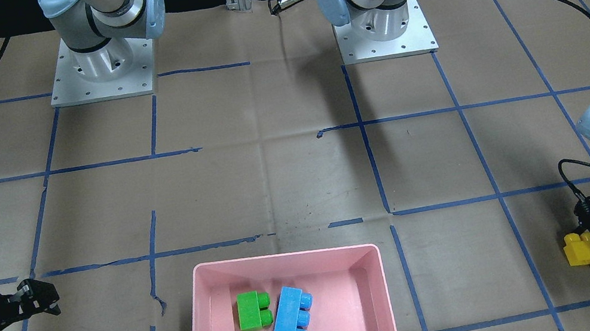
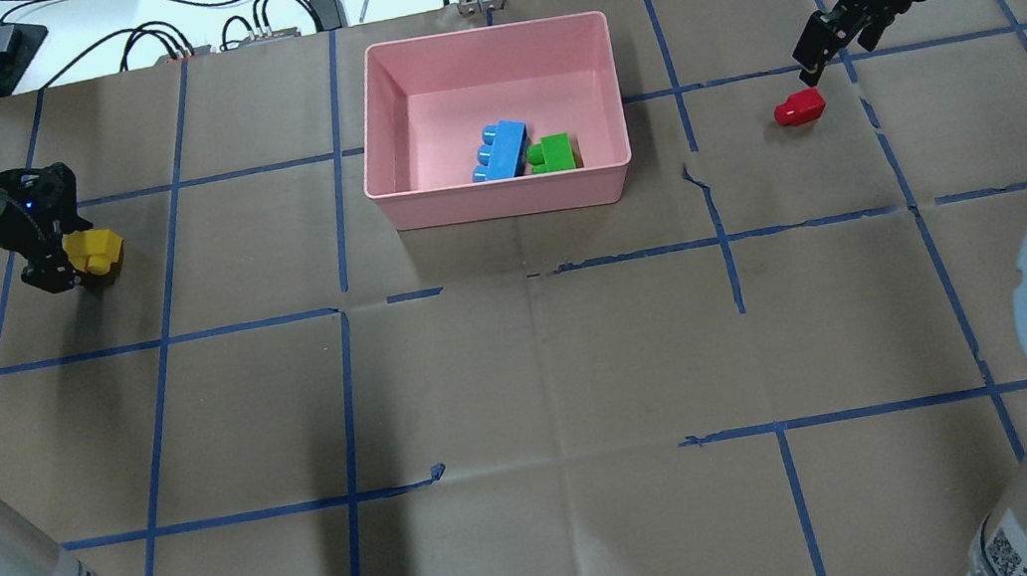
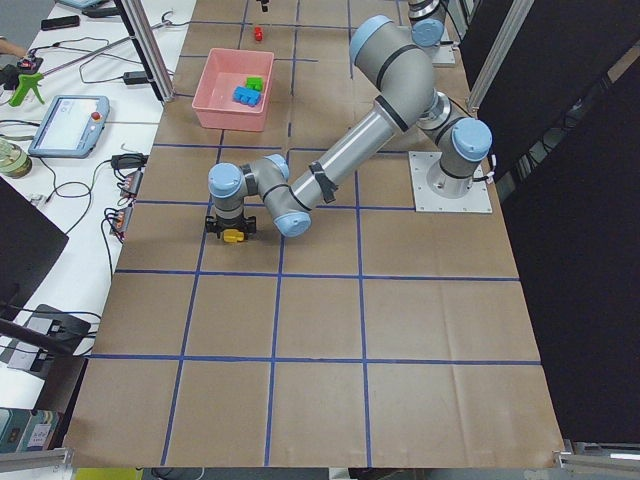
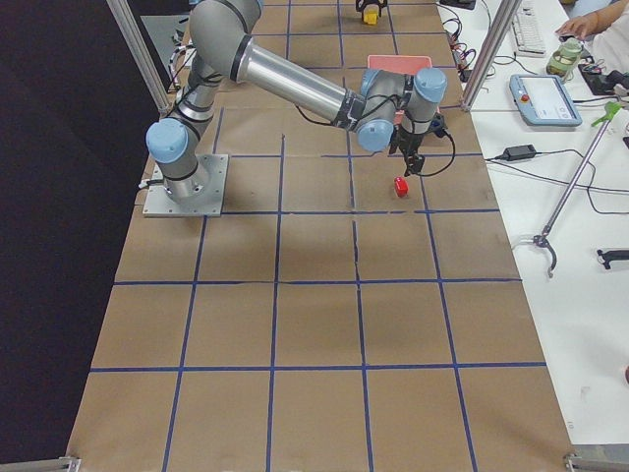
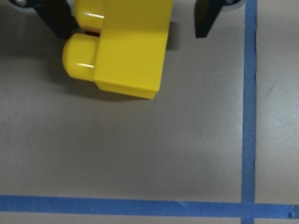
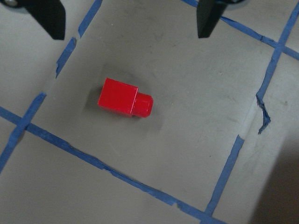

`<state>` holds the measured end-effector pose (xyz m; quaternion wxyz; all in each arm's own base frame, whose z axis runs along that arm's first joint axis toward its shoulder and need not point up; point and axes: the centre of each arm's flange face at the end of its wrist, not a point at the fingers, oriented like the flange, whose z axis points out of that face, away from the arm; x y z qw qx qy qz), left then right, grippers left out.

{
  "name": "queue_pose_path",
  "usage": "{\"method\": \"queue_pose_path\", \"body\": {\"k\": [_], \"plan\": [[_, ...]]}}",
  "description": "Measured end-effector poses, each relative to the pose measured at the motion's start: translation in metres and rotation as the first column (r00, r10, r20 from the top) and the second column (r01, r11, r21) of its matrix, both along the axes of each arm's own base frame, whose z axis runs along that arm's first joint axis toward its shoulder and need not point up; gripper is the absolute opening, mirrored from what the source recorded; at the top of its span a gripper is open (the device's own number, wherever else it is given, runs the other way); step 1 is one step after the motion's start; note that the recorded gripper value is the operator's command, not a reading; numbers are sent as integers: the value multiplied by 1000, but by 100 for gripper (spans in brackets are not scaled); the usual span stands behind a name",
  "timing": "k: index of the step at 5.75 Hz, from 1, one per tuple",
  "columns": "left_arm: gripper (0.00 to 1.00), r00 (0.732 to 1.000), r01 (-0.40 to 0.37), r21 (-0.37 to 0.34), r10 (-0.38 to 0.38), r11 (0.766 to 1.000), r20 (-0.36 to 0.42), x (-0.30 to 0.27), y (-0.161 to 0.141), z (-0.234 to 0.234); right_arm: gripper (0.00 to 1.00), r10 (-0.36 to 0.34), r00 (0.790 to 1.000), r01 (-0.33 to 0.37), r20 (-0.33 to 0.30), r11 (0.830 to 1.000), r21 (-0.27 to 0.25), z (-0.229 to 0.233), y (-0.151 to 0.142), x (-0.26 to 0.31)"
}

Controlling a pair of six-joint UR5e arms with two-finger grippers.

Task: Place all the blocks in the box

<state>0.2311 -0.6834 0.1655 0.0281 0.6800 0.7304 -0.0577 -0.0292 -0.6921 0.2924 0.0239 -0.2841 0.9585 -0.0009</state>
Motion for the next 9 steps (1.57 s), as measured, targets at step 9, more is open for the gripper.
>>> {"method": "queue_pose_path", "body": {"k": [9], "plan": [[0, 997, 49, -78, -54, 996, -51, -302, -10, 141, 79, 801, 599, -800, -3, 598, -48, -112, -23, -3]]}}
